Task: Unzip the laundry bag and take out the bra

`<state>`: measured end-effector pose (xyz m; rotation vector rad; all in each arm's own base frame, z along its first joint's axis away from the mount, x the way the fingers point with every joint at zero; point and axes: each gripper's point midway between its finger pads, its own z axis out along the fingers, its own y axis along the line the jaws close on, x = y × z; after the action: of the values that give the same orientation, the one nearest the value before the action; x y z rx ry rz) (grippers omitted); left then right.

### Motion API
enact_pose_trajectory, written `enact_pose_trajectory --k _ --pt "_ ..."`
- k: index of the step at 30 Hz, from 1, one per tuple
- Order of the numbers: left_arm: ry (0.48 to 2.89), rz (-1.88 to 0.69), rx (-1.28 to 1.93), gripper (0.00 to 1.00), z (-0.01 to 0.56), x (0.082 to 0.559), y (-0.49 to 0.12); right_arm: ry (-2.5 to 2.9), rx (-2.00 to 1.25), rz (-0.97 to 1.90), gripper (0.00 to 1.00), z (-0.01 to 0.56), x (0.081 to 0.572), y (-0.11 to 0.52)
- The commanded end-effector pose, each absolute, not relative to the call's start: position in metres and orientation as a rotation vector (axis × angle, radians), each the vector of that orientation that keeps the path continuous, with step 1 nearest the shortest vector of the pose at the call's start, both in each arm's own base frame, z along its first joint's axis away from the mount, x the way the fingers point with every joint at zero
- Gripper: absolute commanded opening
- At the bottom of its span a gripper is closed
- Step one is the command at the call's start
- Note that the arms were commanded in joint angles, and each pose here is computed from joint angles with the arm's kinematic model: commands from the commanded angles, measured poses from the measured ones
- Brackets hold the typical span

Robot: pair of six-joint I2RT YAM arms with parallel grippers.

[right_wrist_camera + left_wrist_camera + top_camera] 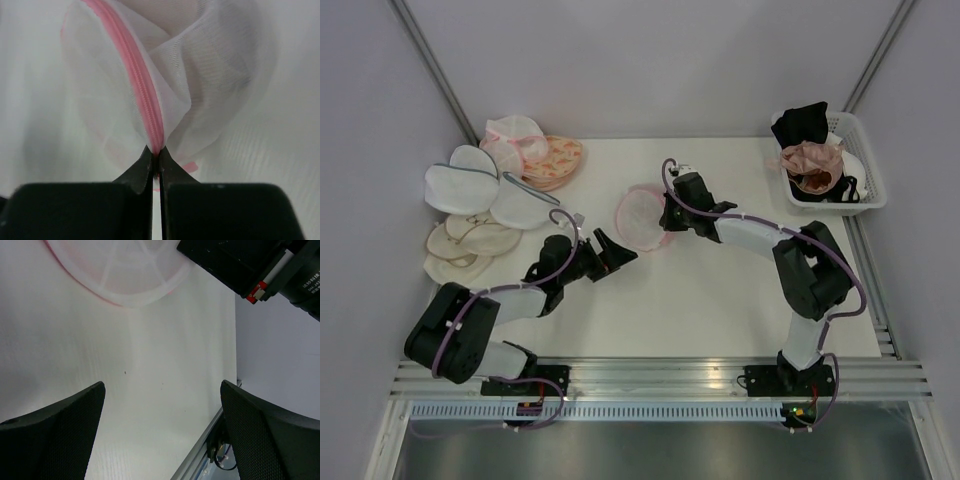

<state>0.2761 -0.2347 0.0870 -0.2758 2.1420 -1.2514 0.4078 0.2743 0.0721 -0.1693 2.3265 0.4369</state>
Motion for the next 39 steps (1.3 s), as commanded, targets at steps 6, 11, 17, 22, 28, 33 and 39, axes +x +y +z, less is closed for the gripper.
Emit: enact_pose_trajectory --k 6,11,17,22,28,33,39 --pt "1.979 -1.318 -0.317 1.00 0.139 0.275 -0.231 2.363 0.194 1.182 0.00 0.131 0.337 0.315" --pt "1.915 -1.377 -0.376 1.00 0.170 0.266 -0.228 2.218 0.329 1.376 0.00 0.170 0.328 0.317" --pt "2.106 -1.341 -0.571 1.00 0.154 0.241 -0.222 2.059 0.437 1.531 0.00 0.198 0.328 0.307" --pt "2.118 -1.344 -0.675 1.00 0.145 0.230 -0.214 2.041 0.427 1.619 0.00 0.210 0.323 0.307" --pt "1.951 -1.362 -0.686 1.00 0.168 0.251 -0.212 2.014 0.398 1.687 0.00 0.224 0.307 0.305" --pt "1.947 -1.381 -0.701 1.00 0.178 0.268 -0.226 1.979 0.395 1.753 0.00 0.230 0.287 0.300" --pt "1.908 -1.405 -0.732 1.00 0.182 0.274 -0.234 2.005 0.367 1.766 0.00 0.224 0.269 0.298"
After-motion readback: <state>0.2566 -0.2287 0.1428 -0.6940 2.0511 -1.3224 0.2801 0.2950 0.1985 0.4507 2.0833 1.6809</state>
